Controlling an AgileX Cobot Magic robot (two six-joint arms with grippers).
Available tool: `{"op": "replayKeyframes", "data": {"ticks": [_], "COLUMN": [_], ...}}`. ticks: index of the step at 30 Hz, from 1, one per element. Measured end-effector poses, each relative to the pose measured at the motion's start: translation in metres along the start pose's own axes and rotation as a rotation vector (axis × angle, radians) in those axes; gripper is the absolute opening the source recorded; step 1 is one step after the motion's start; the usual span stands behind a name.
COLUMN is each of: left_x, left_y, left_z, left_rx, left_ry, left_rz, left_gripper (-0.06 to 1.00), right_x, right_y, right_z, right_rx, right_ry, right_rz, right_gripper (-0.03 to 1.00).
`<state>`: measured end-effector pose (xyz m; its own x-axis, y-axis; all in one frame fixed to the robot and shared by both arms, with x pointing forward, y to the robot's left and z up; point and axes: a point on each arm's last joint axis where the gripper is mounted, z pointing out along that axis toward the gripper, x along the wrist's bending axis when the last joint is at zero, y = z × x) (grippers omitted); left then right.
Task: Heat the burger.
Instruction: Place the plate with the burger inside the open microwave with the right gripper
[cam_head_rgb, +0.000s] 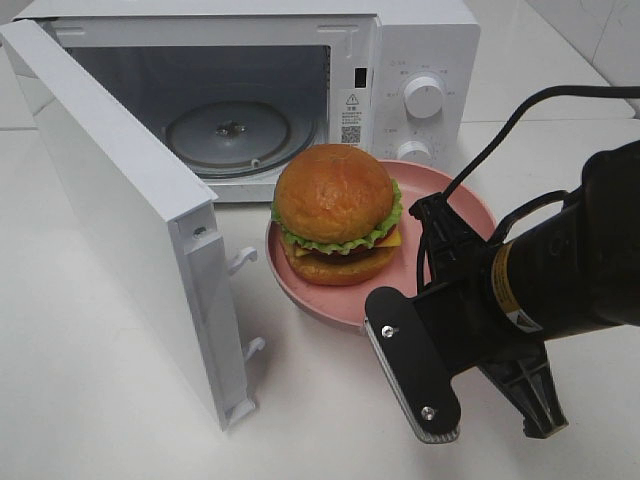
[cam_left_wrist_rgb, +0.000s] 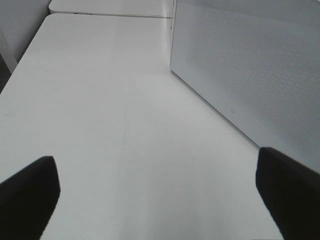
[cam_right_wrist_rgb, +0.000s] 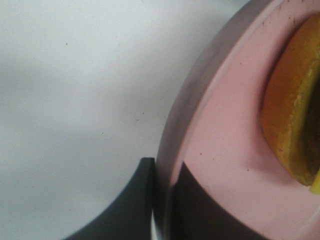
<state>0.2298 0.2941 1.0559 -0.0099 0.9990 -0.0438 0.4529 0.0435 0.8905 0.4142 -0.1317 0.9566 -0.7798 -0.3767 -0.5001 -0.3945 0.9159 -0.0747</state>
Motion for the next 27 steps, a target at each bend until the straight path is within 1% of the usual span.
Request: {"op": "replayKeyframes", "data": {"ticks": [5,12,15,17,23,27], "left_x": [0.000,0.000,0.000,0.000,0.000,0.000], "left_y": [0.000,0.000,0.000,0.000,0.000,0.000], "left_z": [0.000,0.000,0.000,0.000,0.000,0.000], "left_rx": [0.000,0.000,0.000,0.000,0.000,0.000], "left_ry": [0.000,0.000,0.000,0.000,0.000,0.000], "left_rz": [0.000,0.000,0.000,0.000,0.000,0.000], "left_gripper": [0.99,0.99,0.99,0.99,0.99,0.99], "right_x": [-0.002,-0.001,-0.003,-0.010,-0.021,-0.027], "right_y": [-0.005,-0.016,-0.018,-0.021,-0.028,-0.030], "right_z": [0.002,0.006,0.005,0.004,0.002,-0.001], "right_rx": [-0.029,-0.061,-0.071,-0.083,-0.104,-0.110], "right_ry": [0.015,0.072,0.076,0.067,0.052,0.058], "right_rz": [-0.018,-0.064,-0.075,-0.089,-0.081,-0.124], "right_gripper": [0.07,0.07,0.07,0.07,0.07,0.07]}}
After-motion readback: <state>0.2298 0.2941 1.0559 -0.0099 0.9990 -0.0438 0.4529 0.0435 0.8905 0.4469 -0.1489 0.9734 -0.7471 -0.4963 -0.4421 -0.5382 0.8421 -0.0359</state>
